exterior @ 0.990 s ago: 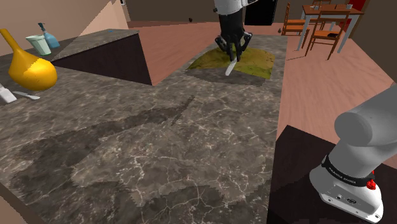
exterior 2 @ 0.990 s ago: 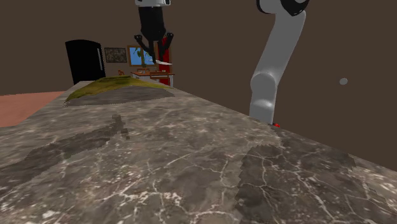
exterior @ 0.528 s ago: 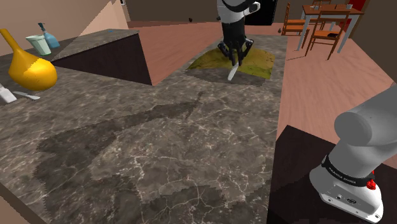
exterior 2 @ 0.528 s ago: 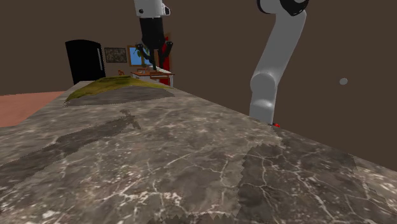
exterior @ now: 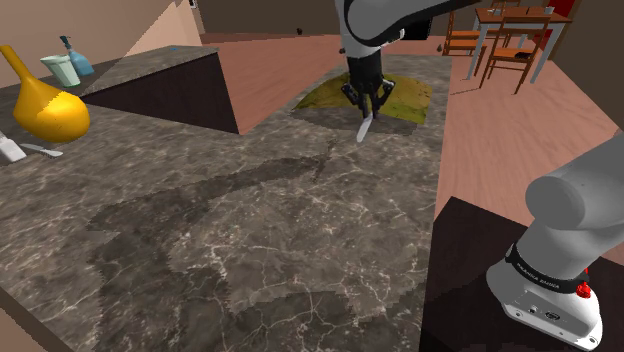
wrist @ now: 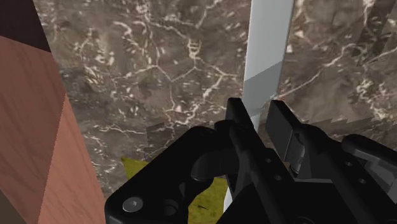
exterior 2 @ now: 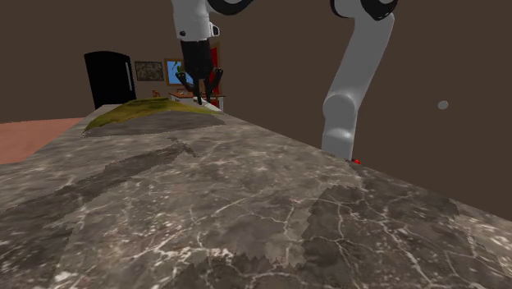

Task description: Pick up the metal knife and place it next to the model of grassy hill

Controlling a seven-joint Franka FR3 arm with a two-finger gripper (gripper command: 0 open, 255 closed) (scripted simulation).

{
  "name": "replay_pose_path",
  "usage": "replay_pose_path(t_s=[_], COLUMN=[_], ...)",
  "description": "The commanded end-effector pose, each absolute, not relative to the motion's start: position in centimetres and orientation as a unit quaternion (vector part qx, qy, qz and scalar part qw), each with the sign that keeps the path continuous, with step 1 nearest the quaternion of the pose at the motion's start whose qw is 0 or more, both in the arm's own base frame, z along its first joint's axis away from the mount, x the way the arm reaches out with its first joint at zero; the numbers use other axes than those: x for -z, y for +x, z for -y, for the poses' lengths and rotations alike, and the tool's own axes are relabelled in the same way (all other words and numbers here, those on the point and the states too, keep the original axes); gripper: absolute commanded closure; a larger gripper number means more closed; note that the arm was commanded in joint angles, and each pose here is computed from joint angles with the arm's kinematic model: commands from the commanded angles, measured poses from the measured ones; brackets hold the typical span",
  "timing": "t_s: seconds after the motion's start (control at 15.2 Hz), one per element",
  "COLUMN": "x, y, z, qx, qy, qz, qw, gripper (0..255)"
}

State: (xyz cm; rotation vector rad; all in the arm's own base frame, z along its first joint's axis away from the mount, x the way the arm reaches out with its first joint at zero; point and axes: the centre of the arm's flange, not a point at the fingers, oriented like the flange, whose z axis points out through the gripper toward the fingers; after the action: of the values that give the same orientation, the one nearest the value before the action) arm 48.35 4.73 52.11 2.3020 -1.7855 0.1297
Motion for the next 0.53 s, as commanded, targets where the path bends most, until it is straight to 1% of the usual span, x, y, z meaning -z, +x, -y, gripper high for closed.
replay_pose_path(t_s=[0.0, 0.46], x=[-51.0, -47.4], y=[48.2, 48.2], z=[-4.7, -4.7], qx=[-0.044, -0.044], qy=[0.784, 0.784], qz=[0.608, 0.608], qw=[0.112, 0.112], gripper=[255, 255])
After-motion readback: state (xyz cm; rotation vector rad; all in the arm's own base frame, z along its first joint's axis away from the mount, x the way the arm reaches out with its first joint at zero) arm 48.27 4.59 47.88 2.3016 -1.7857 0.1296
